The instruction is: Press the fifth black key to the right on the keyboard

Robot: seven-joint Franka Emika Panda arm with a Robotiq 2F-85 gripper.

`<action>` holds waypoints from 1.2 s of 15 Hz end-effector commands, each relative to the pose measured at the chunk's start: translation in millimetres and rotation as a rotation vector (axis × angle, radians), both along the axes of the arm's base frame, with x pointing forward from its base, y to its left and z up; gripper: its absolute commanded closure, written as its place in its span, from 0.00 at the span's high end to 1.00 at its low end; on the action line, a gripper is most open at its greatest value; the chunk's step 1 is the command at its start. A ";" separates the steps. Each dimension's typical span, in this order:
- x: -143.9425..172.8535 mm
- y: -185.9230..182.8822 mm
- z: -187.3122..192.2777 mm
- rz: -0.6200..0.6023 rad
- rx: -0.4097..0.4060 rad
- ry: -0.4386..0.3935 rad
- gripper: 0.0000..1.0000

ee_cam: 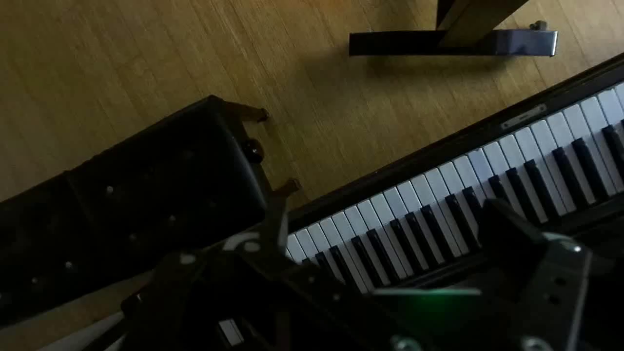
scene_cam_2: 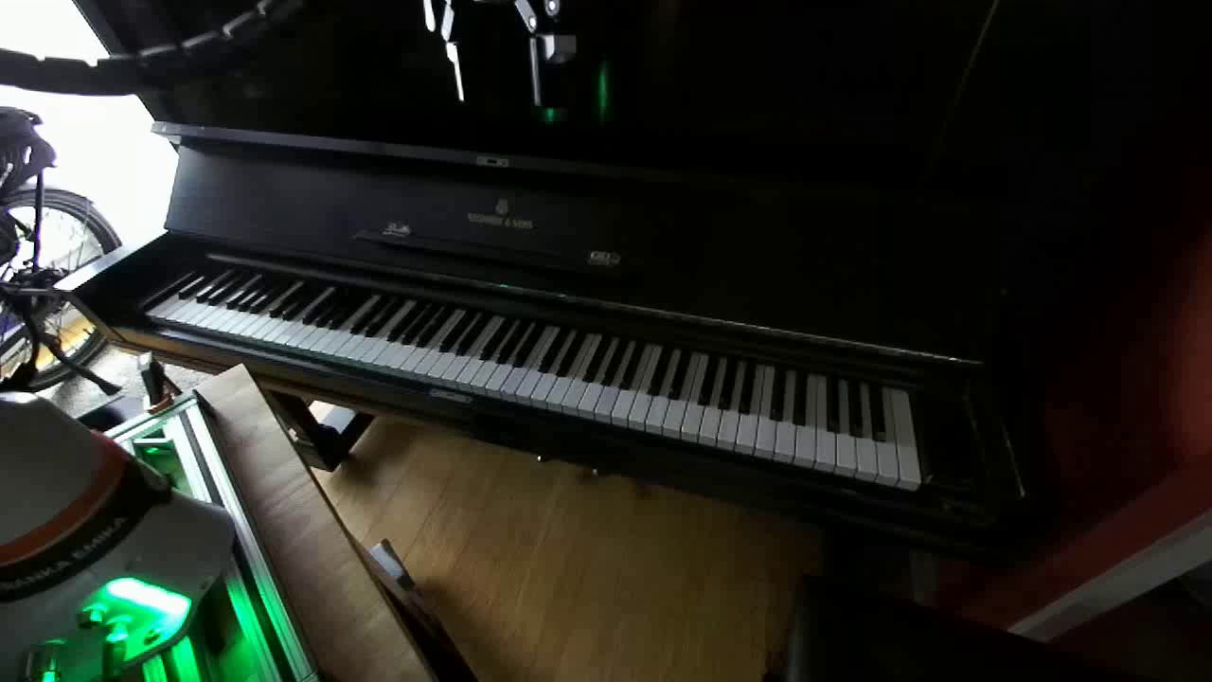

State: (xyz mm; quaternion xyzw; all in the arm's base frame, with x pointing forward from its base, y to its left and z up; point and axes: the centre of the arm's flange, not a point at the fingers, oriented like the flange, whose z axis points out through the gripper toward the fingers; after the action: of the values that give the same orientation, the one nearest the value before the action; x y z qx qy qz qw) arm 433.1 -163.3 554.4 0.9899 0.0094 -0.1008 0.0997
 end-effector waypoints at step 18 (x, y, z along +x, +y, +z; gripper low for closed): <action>101.7 -94.6 -197.1 0.192 0.183 -0.134 1.00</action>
State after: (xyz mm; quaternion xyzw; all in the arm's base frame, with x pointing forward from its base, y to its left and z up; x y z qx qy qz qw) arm 523.1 -234.3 391.3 0.9929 0.0983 -0.0395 0.0536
